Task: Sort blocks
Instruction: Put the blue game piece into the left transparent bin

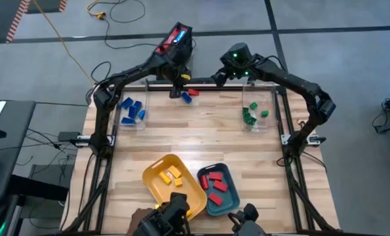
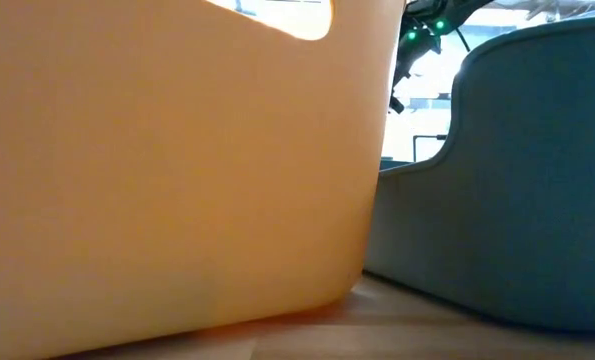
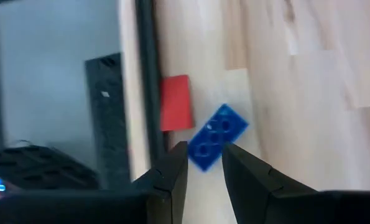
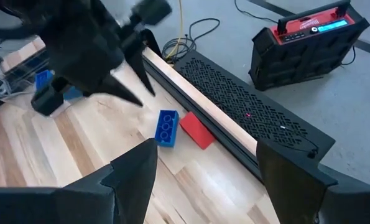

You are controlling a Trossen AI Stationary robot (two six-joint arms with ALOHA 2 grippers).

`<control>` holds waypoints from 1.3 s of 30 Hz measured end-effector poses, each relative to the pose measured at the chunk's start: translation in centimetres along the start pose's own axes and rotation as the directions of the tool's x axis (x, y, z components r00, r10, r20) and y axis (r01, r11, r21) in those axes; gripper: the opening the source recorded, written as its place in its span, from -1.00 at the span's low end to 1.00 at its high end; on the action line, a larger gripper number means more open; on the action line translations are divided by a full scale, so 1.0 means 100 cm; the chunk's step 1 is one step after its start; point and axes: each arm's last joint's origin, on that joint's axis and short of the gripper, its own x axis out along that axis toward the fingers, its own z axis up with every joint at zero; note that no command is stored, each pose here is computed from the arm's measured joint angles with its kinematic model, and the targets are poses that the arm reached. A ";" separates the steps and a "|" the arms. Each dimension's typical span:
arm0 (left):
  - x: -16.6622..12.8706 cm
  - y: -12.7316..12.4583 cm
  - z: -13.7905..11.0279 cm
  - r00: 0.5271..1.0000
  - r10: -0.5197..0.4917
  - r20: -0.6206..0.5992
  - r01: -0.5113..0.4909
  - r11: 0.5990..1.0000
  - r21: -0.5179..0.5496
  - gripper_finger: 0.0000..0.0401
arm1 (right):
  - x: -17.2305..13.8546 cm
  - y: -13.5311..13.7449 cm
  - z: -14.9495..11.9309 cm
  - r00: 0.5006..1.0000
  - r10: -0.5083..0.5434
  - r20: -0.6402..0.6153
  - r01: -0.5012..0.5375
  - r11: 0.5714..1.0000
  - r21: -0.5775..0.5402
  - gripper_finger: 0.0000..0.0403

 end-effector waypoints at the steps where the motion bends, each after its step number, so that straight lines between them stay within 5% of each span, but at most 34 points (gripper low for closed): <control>1: 0.005 -0.001 -0.001 1.000 -0.020 -0.008 0.020 1.000 -0.020 -0.52 | 0.000 0.000 0.000 1.000 0.000 0.003 0.000 1.000 0.000 0.44; 8: 0.021 -0.007 -0.011 0.986 -0.163 -0.025 0.155 0.968 -0.196 -0.52 | 0.000 0.000 0.000 1.000 0.000 -0.004 0.000 1.000 0.000 0.44; 13: 0.020 -0.004 -0.020 0.958 -0.275 0.082 0.286 0.883 -0.372 -0.52 | 0.000 0.000 0.000 1.000 -0.001 -0.004 0.000 1.000 -0.005 0.44; 25: 0.041 0.002 -0.033 0.941 -0.339 0.000 0.285 0.791 -0.541 -0.62 | 0.000 0.000 0.000 1.000 0.000 -0.003 0.000 1.000 -0.008 0.44; 32: 0.012 0.011 -0.026 0.937 -0.349 -0.027 0.288 0.813 -0.506 -0.63 | 0.000 0.000 0.000 1.000 0.000 -0.003 0.000 1.000 -0.008 0.44; 39: 0.008 0.019 -0.065 0.901 -0.427 -0.079 0.265 0.685 -0.679 -0.63 | 0.000 0.000 -0.002 1.000 -0.002 -0.019 0.002 1.000 0.009 0.44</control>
